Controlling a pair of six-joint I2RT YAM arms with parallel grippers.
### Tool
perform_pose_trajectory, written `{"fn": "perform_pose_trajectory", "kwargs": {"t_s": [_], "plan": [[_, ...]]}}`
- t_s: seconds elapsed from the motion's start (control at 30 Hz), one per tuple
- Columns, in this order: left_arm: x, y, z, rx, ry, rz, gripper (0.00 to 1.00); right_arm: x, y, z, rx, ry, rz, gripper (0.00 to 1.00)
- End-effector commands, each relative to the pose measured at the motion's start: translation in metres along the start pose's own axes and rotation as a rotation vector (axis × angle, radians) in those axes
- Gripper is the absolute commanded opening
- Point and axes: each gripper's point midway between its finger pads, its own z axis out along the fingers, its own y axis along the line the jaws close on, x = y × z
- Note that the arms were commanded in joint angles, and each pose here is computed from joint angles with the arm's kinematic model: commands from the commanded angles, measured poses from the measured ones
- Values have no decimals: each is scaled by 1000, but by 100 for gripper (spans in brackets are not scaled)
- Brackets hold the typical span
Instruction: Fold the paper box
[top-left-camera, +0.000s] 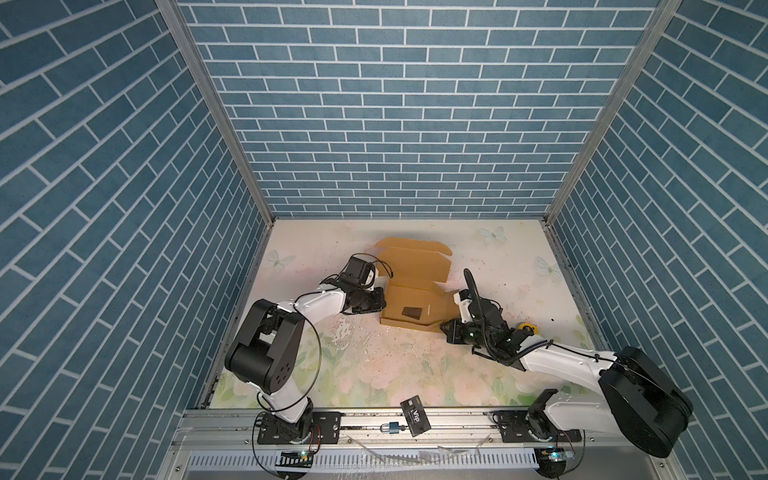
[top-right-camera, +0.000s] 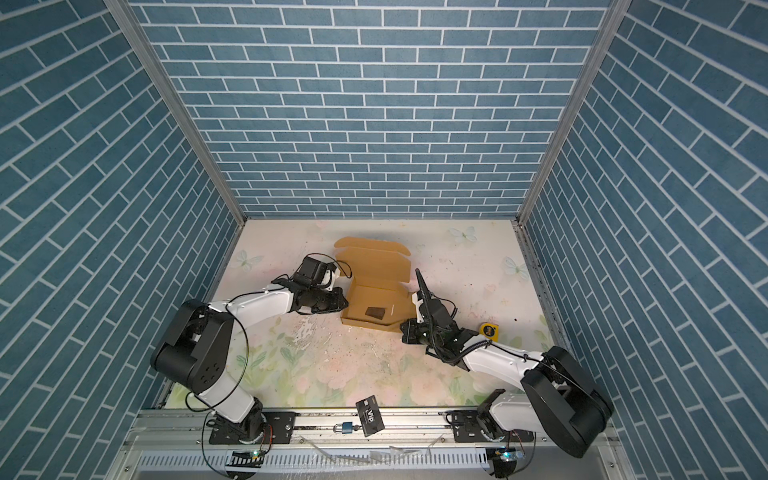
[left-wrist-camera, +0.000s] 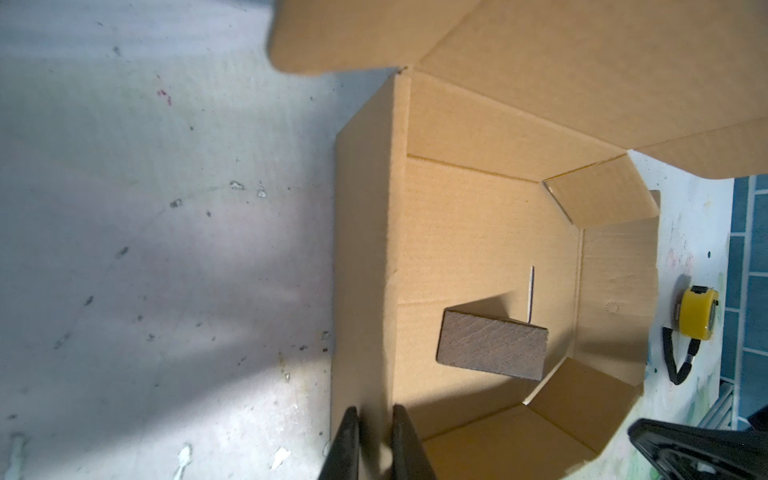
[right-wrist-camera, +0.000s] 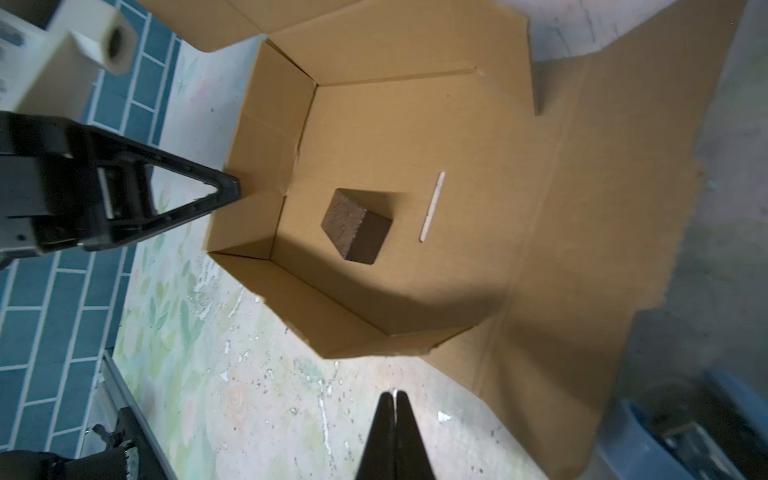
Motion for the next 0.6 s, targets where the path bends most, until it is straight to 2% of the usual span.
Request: {"fn": "perform_pose_trajectory", "kwargs": {"t_s": [0.0, 0.13, 0.4, 0.57], "plan": [[1, 0, 0, -15, 10, 15, 17, -15, 5, 11, 17, -23, 6, 0], [2, -3, 3, 10, 9, 8, 17, -25, 15, 25, -28, -41, 6, 0], [4, -2, 6, 4, 18, 2, 17, -21, 35, 54, -93, 48, -37, 0], [2, -3, 2, -4, 16, 13, 17, -20, 41, 52, -111, 67, -47, 0]]}}
